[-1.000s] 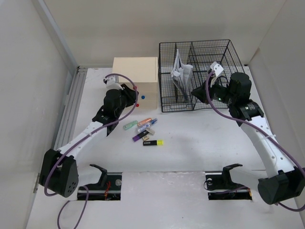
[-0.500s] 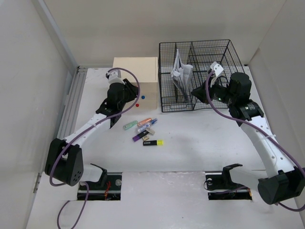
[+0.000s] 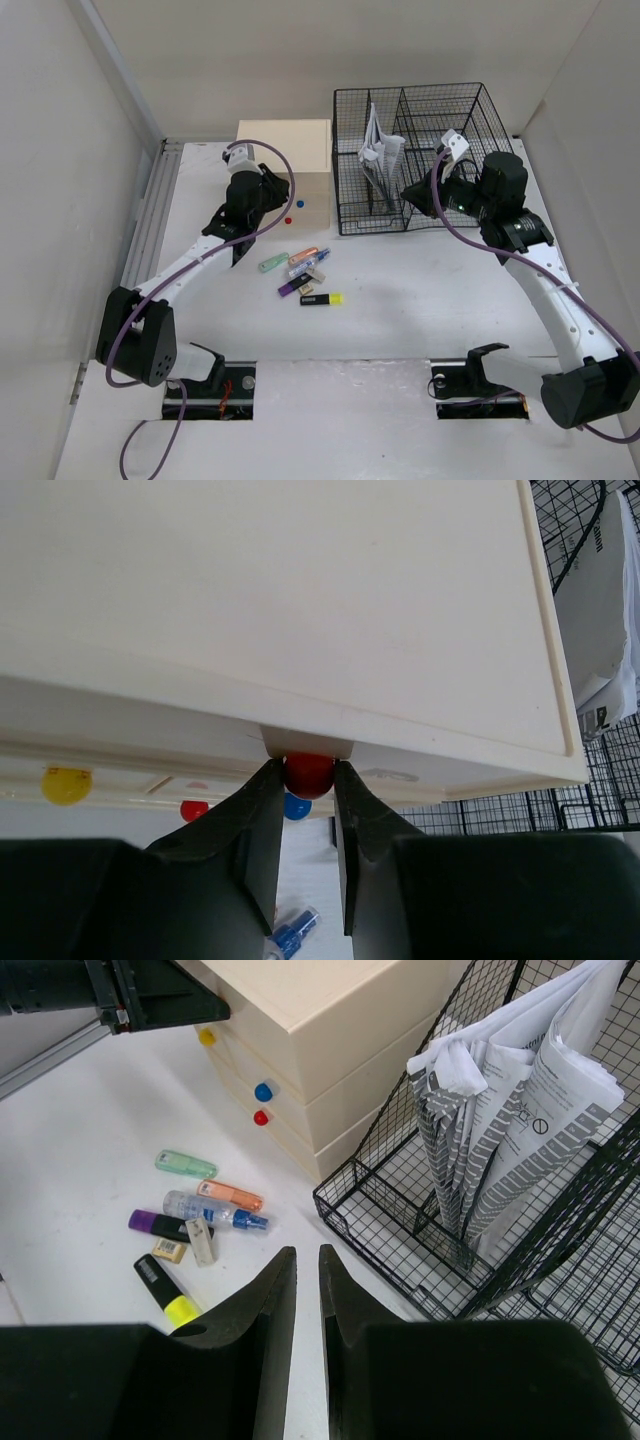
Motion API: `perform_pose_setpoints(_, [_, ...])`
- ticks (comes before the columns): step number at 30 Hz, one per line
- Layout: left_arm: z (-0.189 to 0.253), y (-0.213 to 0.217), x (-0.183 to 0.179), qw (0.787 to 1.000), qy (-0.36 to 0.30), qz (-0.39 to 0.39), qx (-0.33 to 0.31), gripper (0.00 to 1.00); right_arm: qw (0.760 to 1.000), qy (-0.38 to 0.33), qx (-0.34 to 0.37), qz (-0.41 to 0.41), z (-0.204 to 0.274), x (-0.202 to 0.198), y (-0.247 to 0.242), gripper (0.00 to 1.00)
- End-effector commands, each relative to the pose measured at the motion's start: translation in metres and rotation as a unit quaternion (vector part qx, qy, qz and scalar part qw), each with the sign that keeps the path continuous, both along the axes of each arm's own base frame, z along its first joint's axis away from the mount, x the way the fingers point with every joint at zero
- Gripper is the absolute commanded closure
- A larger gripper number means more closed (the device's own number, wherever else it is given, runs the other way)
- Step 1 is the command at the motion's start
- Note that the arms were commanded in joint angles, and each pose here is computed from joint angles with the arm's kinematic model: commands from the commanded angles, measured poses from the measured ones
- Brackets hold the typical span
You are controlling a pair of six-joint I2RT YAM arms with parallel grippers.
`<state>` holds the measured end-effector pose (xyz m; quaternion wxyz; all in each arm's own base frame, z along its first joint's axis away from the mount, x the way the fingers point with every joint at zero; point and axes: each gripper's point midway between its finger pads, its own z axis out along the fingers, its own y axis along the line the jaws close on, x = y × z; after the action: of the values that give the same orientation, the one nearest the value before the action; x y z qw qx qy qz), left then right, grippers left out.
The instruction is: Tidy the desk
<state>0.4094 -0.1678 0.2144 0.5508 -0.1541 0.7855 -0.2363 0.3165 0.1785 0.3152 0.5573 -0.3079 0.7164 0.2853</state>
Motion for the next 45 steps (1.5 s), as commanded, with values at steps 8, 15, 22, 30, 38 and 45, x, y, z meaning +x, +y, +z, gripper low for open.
perform_pose_setpoints(8, [-0.001, -0.003, -0.037, 0.999, -0.02, -0.002, -0.029, 1.0, 1.0, -0.023, 0.006, 0.011, 0.012, 0.0, 0.003, 0.79])
perform_pose_setpoints(15, [-0.028, -0.011, -0.085, 0.999, 0.003, -0.02, -0.048, 1.0, 1.0, -0.018, 0.006, 0.015, 0.009, 0.001, 0.004, 0.79])
perform_pose_setpoints(22, [-0.022, -0.007, -0.099, 0.998, 0.001, -0.013, -0.053, 0.99, 1.0, -0.018, 0.006, 0.015, 0.007, 0.001, 0.004, 0.77])
perform_pose_setpoints(30, [-0.016, -0.012, -0.108, 0.998, 0.001, -0.03, -0.05, 0.4, 0.997, -0.029, -0.004, 0.075, 0.004, -0.014, 0.014, 0.39])
perform_pose_setpoints(38, [0.057, -0.015, -0.164, 0.99, -0.065, -0.089, -0.092, 0.4, 0.953, -0.137, -0.124, 0.239, -0.035, -0.048, 0.066, 0.3])
perform_pose_setpoints(45, [0.117, 0.051, -0.192, 0.991, -0.128, -0.022, -0.044, 1.0, 0.852, -0.18, -0.301, 0.388, -0.128, -0.068, 0.138, 0.53])
